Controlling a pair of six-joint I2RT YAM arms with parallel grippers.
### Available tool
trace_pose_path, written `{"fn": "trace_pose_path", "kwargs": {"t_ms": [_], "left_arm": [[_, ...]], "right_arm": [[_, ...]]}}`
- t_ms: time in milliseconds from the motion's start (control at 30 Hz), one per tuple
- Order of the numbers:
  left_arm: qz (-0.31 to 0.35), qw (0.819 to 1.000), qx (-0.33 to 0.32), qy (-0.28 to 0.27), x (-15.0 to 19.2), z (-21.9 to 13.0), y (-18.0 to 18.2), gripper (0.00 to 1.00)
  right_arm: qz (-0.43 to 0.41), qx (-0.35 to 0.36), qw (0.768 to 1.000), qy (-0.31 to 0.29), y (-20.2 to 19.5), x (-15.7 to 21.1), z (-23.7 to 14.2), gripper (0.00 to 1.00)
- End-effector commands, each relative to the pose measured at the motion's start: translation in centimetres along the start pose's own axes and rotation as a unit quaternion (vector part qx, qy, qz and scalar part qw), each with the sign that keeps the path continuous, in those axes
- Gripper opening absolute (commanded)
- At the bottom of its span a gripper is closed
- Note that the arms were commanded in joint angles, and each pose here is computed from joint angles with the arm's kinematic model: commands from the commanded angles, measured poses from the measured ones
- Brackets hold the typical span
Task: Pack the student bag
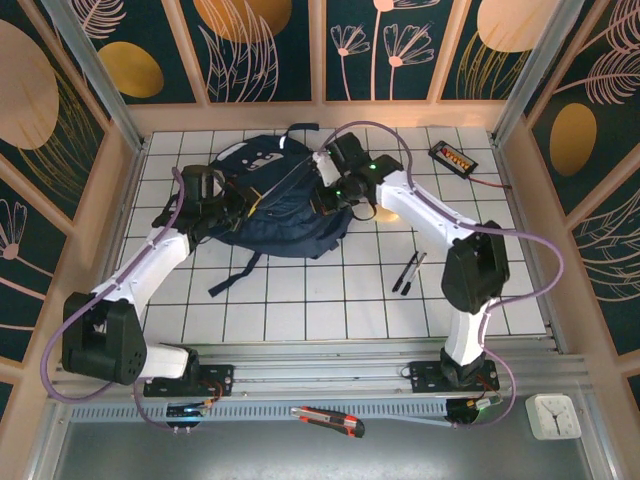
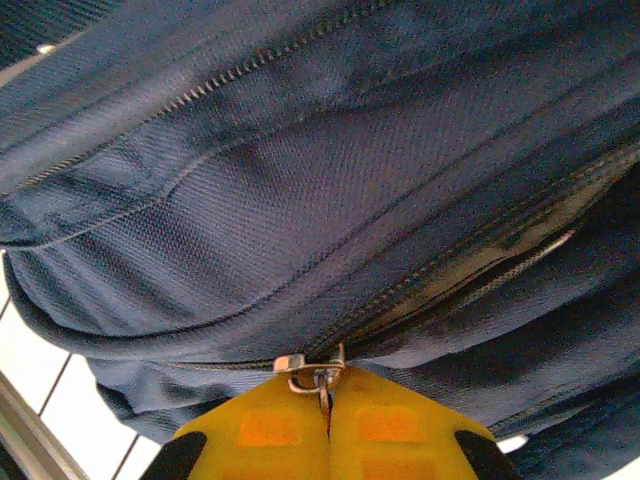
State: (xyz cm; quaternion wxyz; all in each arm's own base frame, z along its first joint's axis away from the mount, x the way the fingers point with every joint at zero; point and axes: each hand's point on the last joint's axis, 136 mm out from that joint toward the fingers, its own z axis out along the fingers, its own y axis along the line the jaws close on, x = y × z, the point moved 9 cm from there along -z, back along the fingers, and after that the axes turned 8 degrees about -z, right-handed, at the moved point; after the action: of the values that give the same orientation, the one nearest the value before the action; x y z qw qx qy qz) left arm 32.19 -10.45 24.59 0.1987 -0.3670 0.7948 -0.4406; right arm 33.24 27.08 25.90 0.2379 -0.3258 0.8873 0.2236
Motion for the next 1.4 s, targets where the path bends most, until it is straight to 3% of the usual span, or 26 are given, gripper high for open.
{"fn": "trace_pose_path", "kwargs": {"t_ms": [0,167,733,800,900,1000,1200,1367], "left_arm": [[0.059,0.994,0.036,-0.081,-2.4,-3.0,-3.0,0.00],[0.084,0.993,0.028,-0.084,-2.6,-2.9,-3.4,0.00],[0.202,0.974,0.041,-0.093,-6.2,1.0,-7.8,0.01],[0.215,0.971,0.034,-0.101,-6.4,0.8,-8.3,0.17],[0.220,0.969,0.023,-0.111,-6.2,0.0,-8.3,0.49],[0.207,0.971,0.010,-0.116,-5.6,-1.4,-7.3,0.97],[0.131,0.987,-0.025,-0.087,-3.5,-4.8,-3.6,0.99],[0.006,0.998,0.039,-0.041,-0.3,-5.5,0.9,0.99]], "right_arm": [[-0.011,0.079,0.997,-0.023,-3.5,0.8,-2.7,0.00],[-0.010,0.038,0.999,-0.020,-3.4,0.9,-0.9,0.00],[-0.013,-0.076,0.997,-0.015,6.0,2.4,3.4,0.00],[-0.002,-0.090,0.996,-0.022,6.3,1.9,4.0,0.00],[0.008,-0.101,0.995,-0.024,6.5,1.0,4.8,0.00],[0.008,-0.100,0.995,-0.022,6.5,0.0,5.2,0.00],[-0.005,-0.115,0.993,-0.017,7.0,-1.1,5.1,0.00],[-0.008,-0.128,0.992,-0.008,7.3,-1.1,5.0,0.00]]}}
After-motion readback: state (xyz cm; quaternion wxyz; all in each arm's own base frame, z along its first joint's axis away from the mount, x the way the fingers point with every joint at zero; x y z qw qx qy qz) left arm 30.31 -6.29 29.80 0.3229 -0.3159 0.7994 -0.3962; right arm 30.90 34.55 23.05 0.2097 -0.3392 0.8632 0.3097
